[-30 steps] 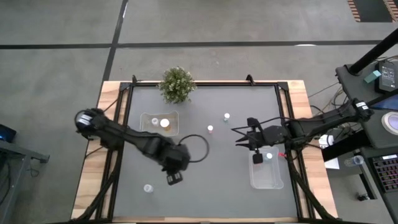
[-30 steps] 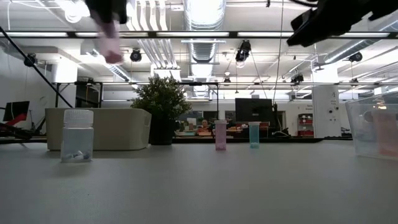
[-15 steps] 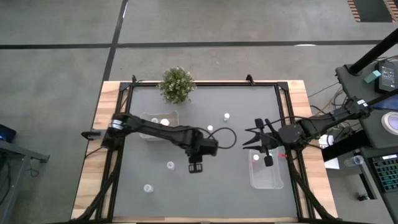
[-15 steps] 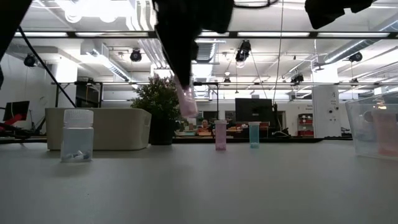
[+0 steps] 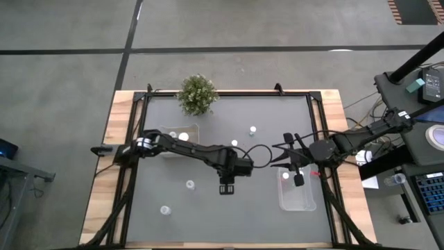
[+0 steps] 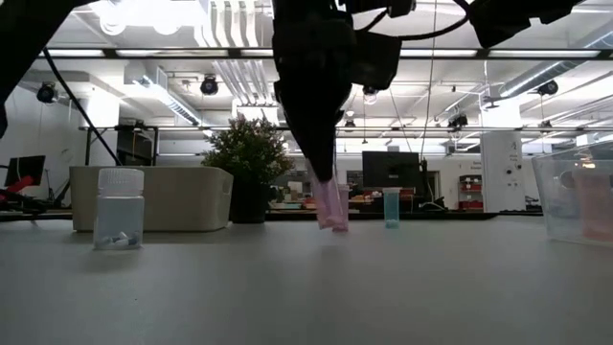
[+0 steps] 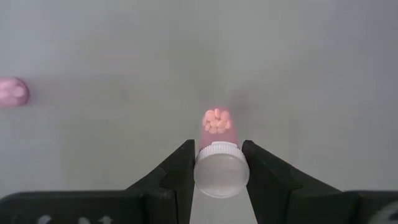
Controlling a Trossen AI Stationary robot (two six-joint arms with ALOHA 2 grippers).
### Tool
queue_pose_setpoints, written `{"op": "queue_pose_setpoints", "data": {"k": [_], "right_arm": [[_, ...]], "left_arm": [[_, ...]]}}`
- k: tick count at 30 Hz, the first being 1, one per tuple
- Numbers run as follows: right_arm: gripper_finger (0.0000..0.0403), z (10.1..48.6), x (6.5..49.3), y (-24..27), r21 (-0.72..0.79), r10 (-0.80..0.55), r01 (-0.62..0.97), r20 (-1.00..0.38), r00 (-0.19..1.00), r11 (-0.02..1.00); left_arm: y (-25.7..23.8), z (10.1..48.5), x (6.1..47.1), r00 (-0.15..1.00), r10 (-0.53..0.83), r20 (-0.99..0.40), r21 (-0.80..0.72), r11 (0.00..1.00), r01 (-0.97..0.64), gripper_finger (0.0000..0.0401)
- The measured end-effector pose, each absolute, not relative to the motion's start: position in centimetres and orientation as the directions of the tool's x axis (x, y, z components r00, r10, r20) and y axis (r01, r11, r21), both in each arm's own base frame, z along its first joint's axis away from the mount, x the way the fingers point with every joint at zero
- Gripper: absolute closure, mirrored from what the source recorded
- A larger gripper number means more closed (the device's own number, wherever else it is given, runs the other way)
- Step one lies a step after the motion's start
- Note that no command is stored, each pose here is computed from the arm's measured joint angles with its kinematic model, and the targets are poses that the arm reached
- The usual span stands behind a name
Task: Pick and place medicine bottles into bin by pill shape (circle, oval)
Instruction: Put the bottom pink pill bottle into the transparent bin
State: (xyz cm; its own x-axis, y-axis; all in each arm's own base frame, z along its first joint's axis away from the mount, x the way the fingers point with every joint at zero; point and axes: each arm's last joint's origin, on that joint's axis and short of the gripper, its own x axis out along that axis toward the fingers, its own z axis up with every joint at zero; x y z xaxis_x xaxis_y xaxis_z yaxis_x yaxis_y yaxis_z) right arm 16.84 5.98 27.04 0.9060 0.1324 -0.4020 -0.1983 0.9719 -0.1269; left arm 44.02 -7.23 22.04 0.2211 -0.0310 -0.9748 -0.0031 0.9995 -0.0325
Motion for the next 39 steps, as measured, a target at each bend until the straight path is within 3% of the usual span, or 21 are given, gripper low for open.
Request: {"op": "queue_pose_setpoints", "data": {"k": [29, 39], "right_arm": [[0.0365, 26.9, 16.8, 6.0, -0.12, 0.128, -0.195, -0.418, 0.899, 0.973], [0.0365, 26.9, 16.8, 5.9, -0.12, 0.128, -0.195, -0.418, 0.899, 0.974]], "left_arm": [[-7.2, 21.0, 44.2, 0.242, 0.038, -0.969, 0.034, 0.999, -0.021, 0.0297], [-7.2, 21.0, 44.3, 0.25, 0.036, -0.968, 0.032, 0.999, -0.021, 0.0236]]}}
